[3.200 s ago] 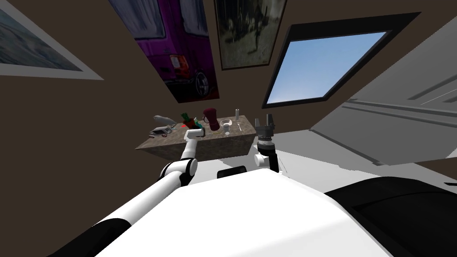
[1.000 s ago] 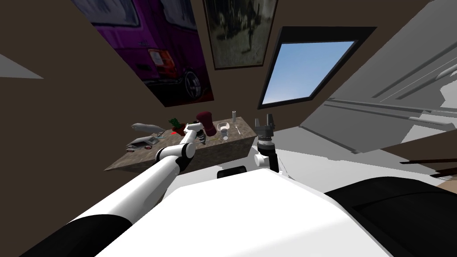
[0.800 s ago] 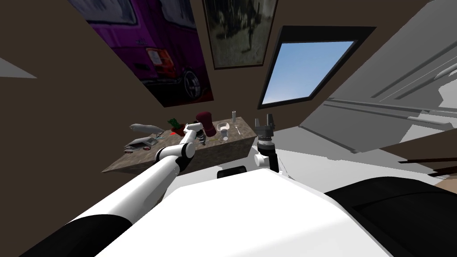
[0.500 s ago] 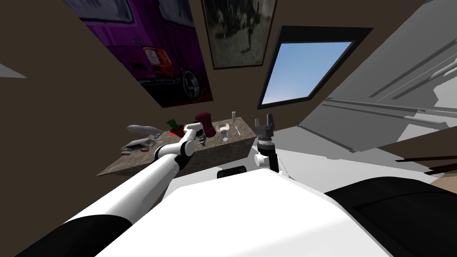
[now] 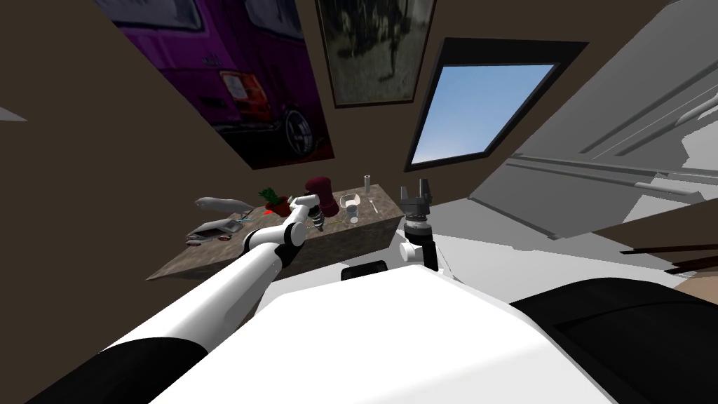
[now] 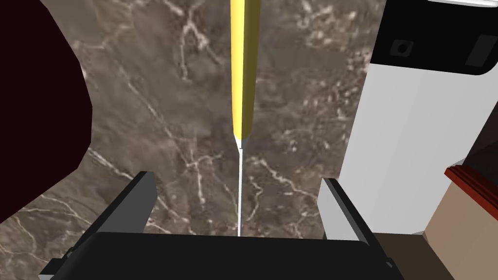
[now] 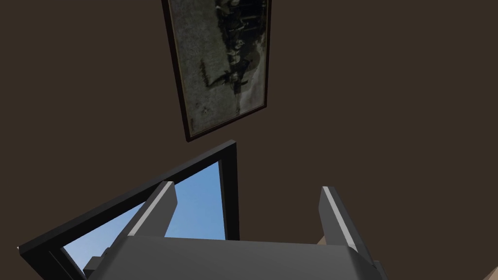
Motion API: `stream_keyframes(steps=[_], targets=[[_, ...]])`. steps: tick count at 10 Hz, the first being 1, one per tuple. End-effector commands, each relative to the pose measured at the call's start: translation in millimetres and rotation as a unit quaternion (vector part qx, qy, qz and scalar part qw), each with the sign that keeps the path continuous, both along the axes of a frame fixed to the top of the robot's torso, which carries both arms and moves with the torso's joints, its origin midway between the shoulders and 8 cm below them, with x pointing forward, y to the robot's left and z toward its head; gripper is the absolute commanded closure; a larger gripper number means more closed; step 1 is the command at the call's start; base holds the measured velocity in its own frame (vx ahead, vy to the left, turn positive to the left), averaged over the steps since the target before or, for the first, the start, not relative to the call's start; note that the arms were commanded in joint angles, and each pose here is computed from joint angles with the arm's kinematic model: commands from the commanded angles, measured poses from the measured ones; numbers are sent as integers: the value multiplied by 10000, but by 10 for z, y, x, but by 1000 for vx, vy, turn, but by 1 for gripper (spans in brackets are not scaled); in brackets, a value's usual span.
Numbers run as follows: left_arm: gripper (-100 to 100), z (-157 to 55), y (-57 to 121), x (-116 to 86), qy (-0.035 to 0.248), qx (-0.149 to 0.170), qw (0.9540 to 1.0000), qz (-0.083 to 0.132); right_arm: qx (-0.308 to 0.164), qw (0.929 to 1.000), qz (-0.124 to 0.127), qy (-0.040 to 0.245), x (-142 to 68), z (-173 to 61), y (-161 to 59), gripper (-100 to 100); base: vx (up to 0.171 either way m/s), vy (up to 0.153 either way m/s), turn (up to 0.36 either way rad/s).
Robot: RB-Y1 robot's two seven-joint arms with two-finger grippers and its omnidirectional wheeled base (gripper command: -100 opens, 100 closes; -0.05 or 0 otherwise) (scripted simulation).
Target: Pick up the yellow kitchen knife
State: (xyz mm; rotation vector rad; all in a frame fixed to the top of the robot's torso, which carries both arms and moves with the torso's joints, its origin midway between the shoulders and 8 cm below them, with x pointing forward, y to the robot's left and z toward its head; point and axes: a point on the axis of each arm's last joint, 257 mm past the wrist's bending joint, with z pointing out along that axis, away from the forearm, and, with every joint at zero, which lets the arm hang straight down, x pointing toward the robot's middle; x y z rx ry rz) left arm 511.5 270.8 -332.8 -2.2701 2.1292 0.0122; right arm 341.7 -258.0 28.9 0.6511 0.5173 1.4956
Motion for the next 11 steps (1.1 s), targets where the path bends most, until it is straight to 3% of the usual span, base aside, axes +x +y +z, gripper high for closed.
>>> stream_keyframes(steps=[1, 2, 6, 8, 11], targets=[[-100, 0, 0, 0, 0, 0, 10000, 0, 0, 10000, 0, 0, 0, 0, 0, 0, 6, 1, 0], [100, -7, 1, 6, -14, 1, 10000, -1, 0, 10000, 0, 0, 0, 0, 0, 0, 0, 0, 0], [100, -7, 0, -3, 3, -1, 10000, -2, 0, 10000, 0, 0, 0, 0, 0, 0, 0, 0, 0], [-100, 57, -48, 23, -13, -120, 9999, -16, 0, 10000, 0, 0, 0, 0, 0, 0, -5, 50, 25], [-100, 84, -74, 36, -36, -185, 9998, -23, -2, 10000, -1, 0, 0, 0, -1, 0, -15, 139, 15]])
